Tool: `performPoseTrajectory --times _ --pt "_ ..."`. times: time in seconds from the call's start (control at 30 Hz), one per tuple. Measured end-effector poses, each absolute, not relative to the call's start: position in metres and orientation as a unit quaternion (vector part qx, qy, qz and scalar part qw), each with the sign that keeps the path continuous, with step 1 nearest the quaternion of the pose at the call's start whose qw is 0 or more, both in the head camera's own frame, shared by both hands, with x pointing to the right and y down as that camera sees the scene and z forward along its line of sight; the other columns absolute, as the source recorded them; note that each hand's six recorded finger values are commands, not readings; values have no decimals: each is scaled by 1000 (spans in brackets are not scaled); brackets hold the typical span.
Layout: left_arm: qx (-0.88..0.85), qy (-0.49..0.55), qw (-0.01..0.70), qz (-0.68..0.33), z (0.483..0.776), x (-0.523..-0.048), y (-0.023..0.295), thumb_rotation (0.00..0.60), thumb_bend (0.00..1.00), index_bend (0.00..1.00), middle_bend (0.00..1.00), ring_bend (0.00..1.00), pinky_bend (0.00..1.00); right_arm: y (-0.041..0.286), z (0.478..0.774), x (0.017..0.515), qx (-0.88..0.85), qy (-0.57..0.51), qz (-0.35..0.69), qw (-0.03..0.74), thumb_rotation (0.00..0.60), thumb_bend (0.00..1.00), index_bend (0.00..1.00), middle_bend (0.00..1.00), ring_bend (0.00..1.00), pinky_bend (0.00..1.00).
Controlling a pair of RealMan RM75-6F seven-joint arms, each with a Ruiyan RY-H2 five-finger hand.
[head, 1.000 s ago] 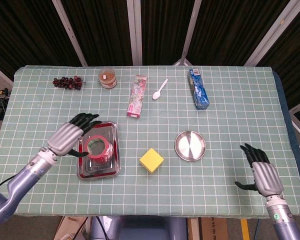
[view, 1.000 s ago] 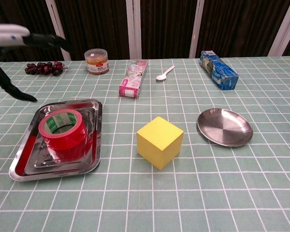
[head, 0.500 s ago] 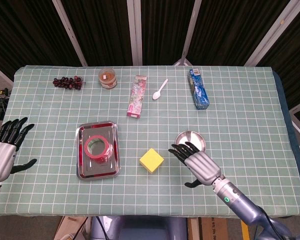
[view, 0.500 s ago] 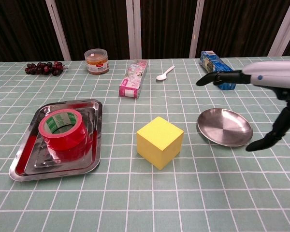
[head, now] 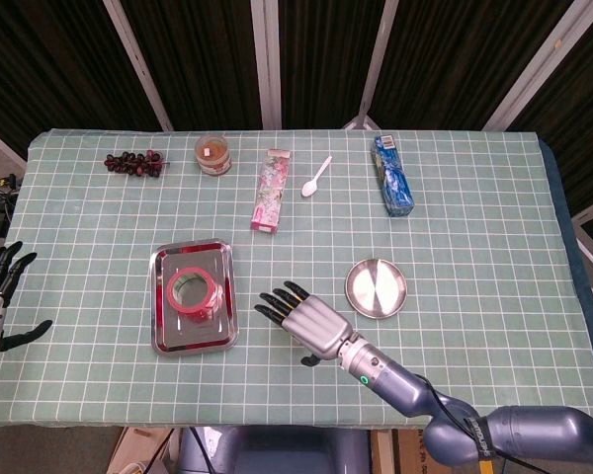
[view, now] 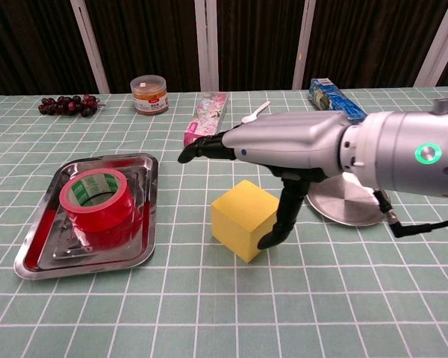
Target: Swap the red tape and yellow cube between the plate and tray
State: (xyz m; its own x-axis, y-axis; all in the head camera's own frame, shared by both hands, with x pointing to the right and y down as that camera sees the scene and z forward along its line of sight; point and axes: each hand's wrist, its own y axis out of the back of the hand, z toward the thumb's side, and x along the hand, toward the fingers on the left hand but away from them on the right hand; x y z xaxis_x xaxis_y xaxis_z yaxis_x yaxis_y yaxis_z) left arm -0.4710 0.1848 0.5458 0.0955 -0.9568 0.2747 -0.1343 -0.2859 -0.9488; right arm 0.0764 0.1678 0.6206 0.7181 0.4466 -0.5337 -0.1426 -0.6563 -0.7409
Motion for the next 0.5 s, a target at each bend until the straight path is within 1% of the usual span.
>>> performPoseTrajectory --times 0.2,0.4,0.5 --pt "-602 434 420 -523 545 -474 187 600 40 119 0 0 0 165 637 64 -834 -78 363 407 600 132 46 0 50 11" --pt "-581 431 427 -543 545 -475 189 600 40 119 0 0 0 158 661 62 -829 -63 375 411 600 132 45 0 49 12" --pt "-580 431 423 -547 547 -476 189 600 40 119 0 0 0 157 672 67 -822 -49 383 419 600 131 45 0 63 34"
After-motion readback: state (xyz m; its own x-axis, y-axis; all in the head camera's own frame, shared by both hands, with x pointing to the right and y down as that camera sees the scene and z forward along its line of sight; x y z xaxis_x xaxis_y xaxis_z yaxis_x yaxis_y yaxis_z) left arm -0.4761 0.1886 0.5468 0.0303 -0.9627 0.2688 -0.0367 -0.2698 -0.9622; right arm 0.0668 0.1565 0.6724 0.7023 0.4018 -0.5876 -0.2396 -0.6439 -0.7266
